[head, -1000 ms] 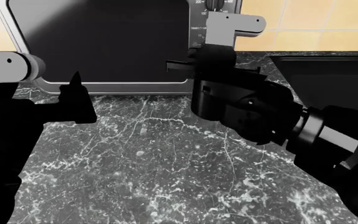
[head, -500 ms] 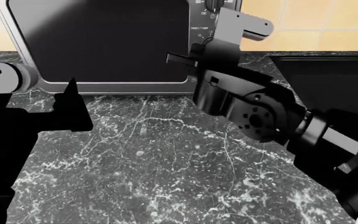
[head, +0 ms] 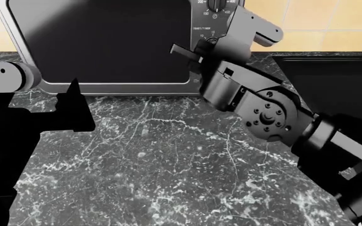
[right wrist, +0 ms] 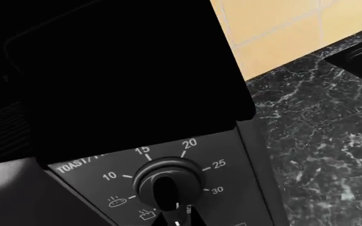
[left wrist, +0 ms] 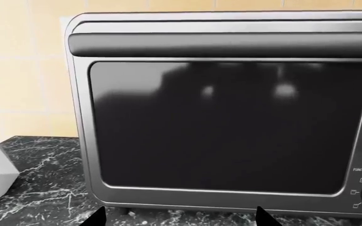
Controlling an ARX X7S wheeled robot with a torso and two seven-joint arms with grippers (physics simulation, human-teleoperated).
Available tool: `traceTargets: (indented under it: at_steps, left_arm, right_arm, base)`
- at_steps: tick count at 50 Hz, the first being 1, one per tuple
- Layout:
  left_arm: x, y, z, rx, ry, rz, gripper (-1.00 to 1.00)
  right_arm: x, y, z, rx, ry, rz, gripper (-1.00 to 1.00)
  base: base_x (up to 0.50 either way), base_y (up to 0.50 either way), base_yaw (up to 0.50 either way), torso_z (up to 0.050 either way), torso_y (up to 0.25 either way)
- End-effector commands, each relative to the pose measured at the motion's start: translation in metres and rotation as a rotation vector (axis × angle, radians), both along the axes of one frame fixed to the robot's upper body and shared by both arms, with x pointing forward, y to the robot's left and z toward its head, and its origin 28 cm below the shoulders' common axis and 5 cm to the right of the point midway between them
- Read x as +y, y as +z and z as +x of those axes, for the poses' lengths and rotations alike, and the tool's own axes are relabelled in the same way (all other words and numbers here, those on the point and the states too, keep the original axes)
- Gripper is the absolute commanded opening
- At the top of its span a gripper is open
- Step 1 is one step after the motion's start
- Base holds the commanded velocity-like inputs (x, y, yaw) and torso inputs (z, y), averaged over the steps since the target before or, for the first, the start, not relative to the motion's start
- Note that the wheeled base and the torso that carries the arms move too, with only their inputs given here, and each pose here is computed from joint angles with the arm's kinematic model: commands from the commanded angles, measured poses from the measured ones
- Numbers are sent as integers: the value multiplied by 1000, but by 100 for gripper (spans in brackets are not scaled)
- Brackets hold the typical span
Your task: Turn on the toaster oven by setting the timer.
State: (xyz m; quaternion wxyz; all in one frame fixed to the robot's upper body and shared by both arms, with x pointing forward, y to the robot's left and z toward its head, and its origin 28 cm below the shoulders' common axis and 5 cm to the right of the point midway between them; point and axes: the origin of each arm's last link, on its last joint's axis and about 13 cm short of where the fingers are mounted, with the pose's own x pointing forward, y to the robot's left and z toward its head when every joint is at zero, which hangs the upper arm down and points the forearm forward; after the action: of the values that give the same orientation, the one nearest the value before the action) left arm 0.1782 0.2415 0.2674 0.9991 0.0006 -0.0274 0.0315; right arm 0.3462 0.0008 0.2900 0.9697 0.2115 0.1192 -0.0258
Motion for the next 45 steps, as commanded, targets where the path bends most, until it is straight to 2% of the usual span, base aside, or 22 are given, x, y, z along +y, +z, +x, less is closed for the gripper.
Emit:
traceTargets:
  at_steps: [1, 15, 26, 45]
  left_arm:
    - [0, 0, 0, 1, -1, 0, 100]
    - [0, -1, 0, 2, -1, 0, 100]
    - [1, -1, -3, 2, 0, -2, 100]
    - [0, -1, 1, 3, 1, -3, 100]
  right_arm:
    - [-10, 5, 7, -59, 17, 80, -100]
    - [-13, 8, 9, -56, 42, 152, -100]
    - [-16, 9, 11, 9, 63, 252, -100]
    - [-18, 10, 12, 37, 89, 326, -100]
  base:
    - [12, 3, 6, 0, 0]
    - [13, 2, 7, 0, 0]
    - [14, 3, 8, 0, 0]
    - [14, 4, 9, 0, 0]
